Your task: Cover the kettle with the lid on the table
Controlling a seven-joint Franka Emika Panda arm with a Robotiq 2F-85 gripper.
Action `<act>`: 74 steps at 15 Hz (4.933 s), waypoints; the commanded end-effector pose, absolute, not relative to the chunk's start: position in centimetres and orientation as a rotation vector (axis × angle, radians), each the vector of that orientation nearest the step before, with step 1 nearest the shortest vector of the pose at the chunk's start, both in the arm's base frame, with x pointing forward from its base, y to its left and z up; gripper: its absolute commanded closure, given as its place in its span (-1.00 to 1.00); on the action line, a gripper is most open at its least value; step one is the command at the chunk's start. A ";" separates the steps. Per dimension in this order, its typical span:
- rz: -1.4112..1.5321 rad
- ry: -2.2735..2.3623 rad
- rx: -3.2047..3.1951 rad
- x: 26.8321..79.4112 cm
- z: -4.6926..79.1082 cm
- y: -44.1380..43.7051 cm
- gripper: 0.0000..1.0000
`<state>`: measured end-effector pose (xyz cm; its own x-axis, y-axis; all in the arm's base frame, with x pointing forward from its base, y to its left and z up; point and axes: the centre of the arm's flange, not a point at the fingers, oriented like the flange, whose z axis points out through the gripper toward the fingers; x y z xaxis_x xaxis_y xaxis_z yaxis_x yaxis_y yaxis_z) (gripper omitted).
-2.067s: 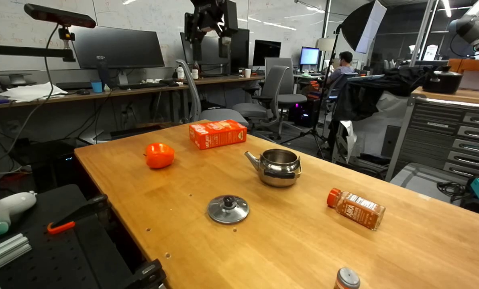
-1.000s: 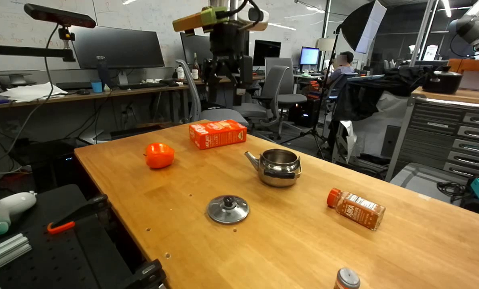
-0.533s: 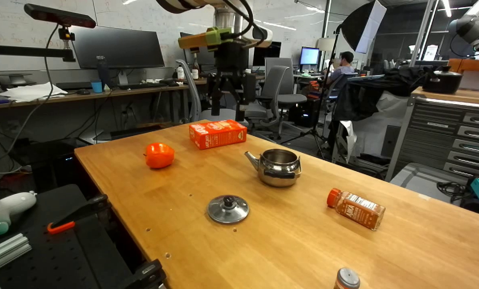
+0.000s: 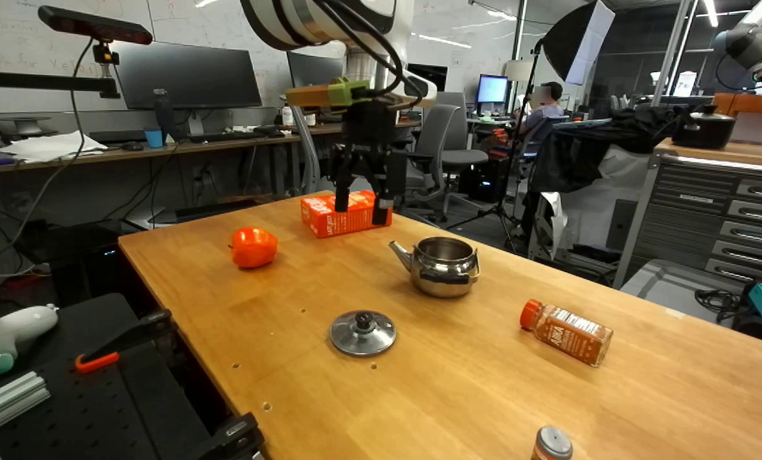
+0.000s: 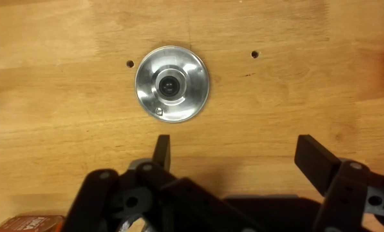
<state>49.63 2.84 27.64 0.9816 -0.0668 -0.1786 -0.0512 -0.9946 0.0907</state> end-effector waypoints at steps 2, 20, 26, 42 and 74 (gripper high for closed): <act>-0.279 -0.133 3.026 48.8 25.9 0.9 -1.00; -0.311 -0.163 2.954 47.0 20.3 -2.7 -1.00; -0.312 -0.170 2.944 47.4 18.8 -3.3 -1.00; -0.441 -0.191 2.890 47.5 15.4 -3.3 -1.00; -0.394 -0.201 2.867 49.4 15.9 -2.1 0.86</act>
